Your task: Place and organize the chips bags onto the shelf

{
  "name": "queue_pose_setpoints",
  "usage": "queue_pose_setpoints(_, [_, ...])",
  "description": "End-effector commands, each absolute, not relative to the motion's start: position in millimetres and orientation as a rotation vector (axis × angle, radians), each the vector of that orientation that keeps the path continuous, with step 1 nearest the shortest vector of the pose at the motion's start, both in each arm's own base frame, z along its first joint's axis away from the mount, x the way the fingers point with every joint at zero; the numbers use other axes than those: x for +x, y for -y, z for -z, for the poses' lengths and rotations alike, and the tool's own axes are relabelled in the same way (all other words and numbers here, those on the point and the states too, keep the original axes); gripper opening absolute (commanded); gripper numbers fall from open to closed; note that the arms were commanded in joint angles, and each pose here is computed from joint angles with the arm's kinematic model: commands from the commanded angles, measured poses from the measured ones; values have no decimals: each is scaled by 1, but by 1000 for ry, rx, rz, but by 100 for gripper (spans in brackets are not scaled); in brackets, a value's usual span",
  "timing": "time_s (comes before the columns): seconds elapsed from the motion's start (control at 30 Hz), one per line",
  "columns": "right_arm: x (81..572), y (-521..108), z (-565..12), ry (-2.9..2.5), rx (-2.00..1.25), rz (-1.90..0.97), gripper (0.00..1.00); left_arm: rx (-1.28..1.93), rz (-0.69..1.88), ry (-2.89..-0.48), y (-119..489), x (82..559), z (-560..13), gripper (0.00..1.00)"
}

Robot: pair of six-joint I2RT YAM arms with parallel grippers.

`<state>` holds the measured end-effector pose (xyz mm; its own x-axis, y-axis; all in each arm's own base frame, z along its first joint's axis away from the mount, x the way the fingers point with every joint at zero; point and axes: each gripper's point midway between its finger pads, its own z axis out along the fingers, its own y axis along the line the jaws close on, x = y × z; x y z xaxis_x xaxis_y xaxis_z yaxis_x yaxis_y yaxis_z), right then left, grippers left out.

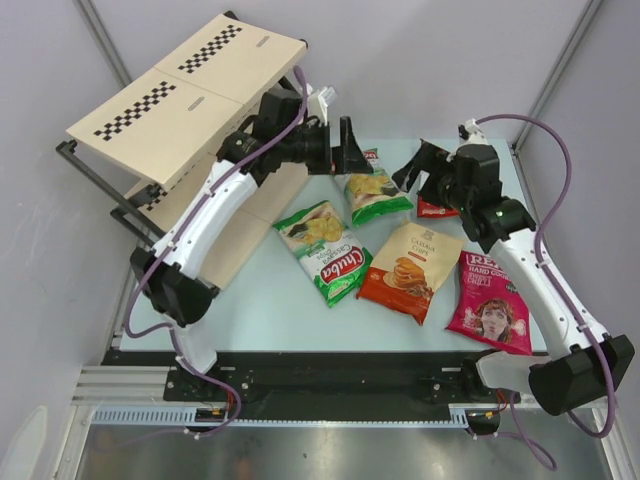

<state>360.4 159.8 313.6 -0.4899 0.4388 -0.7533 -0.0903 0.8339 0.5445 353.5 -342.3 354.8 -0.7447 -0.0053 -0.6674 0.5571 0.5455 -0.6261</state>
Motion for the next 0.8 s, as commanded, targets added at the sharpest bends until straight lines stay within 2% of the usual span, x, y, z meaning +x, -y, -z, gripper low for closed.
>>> queue_pose_setpoints(0.0, [347,-141,-293,-2096,345,-629,96,407,1322,-2149,342,309,-358,99])
queue_pose_setpoints(0.03, [345,-137,-276,-2131,357,-605,97,399,1363,-2049,337,294,-385,99])
queue_pose_setpoints(0.07, [345,-135,-273,-2131,366,-604,97,393,1366,-2057,337,285,-379,99])
queue_pose_setpoints(0.1, [345,-133,-271,-2130,379,-600,97,329,1299,-2140,328,284,-353,99])
queue_pose_setpoints(0.17, [351,-138,-285,-2090,396,-602,93,277,1191,-2148,300,278,-355,99])
queue_pose_setpoints(0.23, [360,-157,-288,-2096,303,-535,93,193,1008,-2169,269,281,-344,99])
queue_pose_setpoints(0.27, [367,-165,-309,-2049,269,-528,94,166,967,-2125,253,274,-357,99])
queue_pose_setpoints(0.3, [377,-174,-301,-2063,242,-491,96,108,880,-2129,238,277,-350,99])
queue_pose_setpoints(0.47, [398,-227,-330,-1967,132,-675,99,8,723,-2040,191,261,-364,99])
queue_pose_setpoints(0.63, [420,-241,-343,-1898,125,-719,95,-118,591,-1942,139,237,-369,99])
queue_pose_setpoints(0.67, [422,-242,-331,-1947,129,-703,94,-162,568,-1924,129,234,-368,100])
queue_pose_setpoints(0.77, [420,-246,-331,-1970,143,-729,95,-248,546,-1830,104,223,-405,100])
